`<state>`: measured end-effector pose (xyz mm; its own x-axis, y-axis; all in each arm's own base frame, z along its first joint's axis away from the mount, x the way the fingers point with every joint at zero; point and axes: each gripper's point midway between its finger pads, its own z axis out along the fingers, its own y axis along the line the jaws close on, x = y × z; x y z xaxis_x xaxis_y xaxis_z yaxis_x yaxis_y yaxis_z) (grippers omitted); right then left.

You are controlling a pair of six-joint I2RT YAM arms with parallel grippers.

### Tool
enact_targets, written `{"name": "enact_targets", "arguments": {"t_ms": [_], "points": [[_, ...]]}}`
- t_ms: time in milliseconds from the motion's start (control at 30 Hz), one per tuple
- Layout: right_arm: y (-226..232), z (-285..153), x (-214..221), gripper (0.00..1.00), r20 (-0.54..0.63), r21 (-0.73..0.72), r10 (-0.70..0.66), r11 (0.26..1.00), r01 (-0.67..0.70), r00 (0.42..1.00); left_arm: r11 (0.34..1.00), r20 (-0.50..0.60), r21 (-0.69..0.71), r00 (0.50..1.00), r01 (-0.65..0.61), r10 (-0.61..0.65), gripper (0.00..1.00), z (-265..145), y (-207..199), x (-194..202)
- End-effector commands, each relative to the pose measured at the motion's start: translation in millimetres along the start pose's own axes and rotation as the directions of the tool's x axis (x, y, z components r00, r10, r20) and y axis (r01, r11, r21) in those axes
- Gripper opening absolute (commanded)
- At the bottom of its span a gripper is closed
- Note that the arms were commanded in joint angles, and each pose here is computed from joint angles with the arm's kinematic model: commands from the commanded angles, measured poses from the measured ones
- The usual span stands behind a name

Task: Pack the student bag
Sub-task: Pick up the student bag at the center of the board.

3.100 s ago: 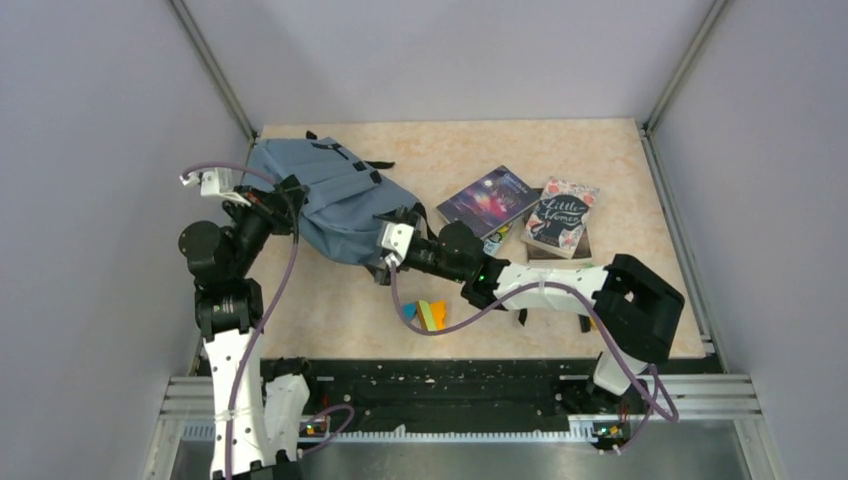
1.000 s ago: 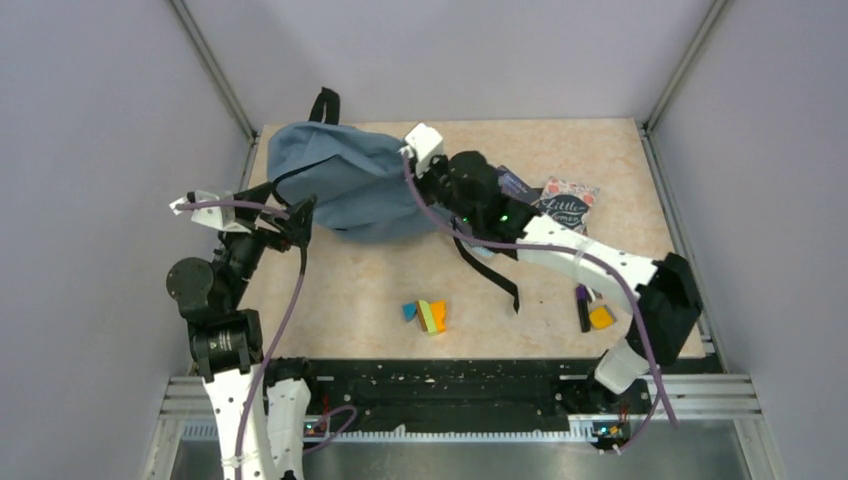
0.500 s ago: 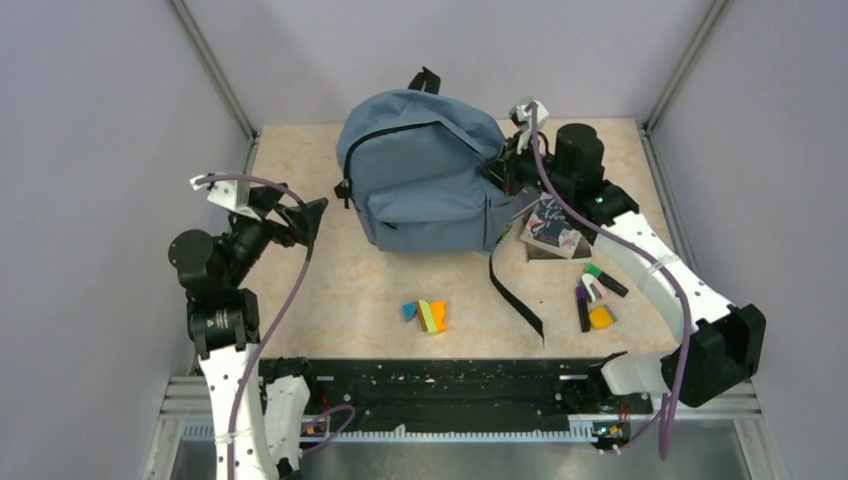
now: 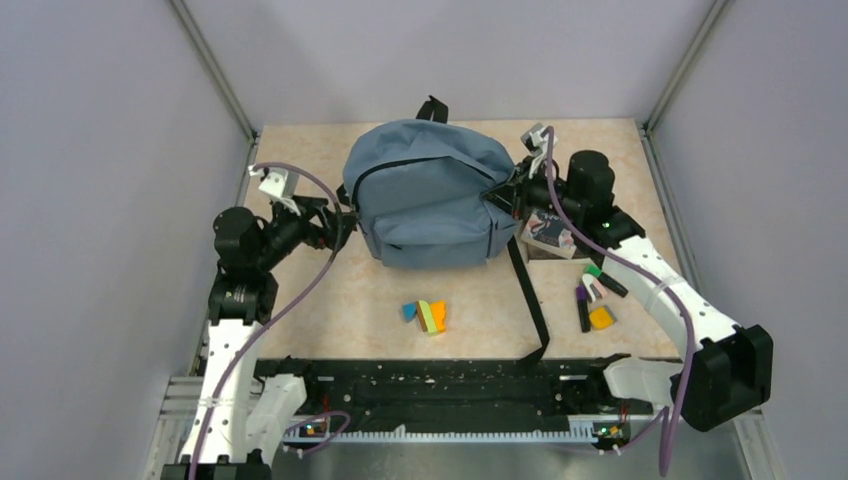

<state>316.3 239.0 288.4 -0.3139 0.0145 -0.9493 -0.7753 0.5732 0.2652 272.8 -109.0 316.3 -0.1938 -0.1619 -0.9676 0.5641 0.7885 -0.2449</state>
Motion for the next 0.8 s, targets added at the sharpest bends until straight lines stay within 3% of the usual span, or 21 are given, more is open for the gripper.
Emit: {"name": "enact_targets", "arguments": {"t_ms": [0,67,133,200,367,600,767], "points": [[17.1,-12.7,-41.8,0.0,0.144,-0.035,-0.042,0.998,0.047,0.989,0.994,0.0,-0.1,0.999,-0.036,0.037,0.9,1.6,18.9,-3.0],[18.6,-14.7,-43.1,0.0,0.151,-0.034,-0.043,0.998,0.049,0.988,0.993,-0.028,-0.116,1.0,-0.012,0.008,0.87,4.3,23.7,1.9],[16.8,-14.9,-43.6,0.0,0.151,-0.023,-0.045,0.999,0.049,0.988,0.99,-0.061,-0.137,0.998,0.004,-0.013,0.75,5.5,28.3,4.7],[14.1,-14.5,-42.9,0.0,0.148,-0.011,-0.047,0.999,0.049,0.988,0.99,-0.094,-0.139,0.995,0.016,-0.029,0.71,6.6,29.7,9.8],[11.0,-14.0,-37.7,0.0,0.129,0.001,-0.048,0.999,0.049,0.991,0.998,-0.195,0.008,0.979,0.062,-0.059,0.72,8.1,5.9,26.5],[12.2,-16.4,-39.7,0.0,0.136,0.003,-0.057,0.998,0.057,0.989,0.999,-0.169,0.009,0.985,0.035,-0.033,0.72,4.7,4.2,22.1],[15.7,-18.8,-41.3,0.0,0.142,-0.006,-0.062,0.998,0.063,0.988,0.992,-0.175,0.101,0.983,0.079,-0.06,0.67,9.0,-9.8,23.3]]}}
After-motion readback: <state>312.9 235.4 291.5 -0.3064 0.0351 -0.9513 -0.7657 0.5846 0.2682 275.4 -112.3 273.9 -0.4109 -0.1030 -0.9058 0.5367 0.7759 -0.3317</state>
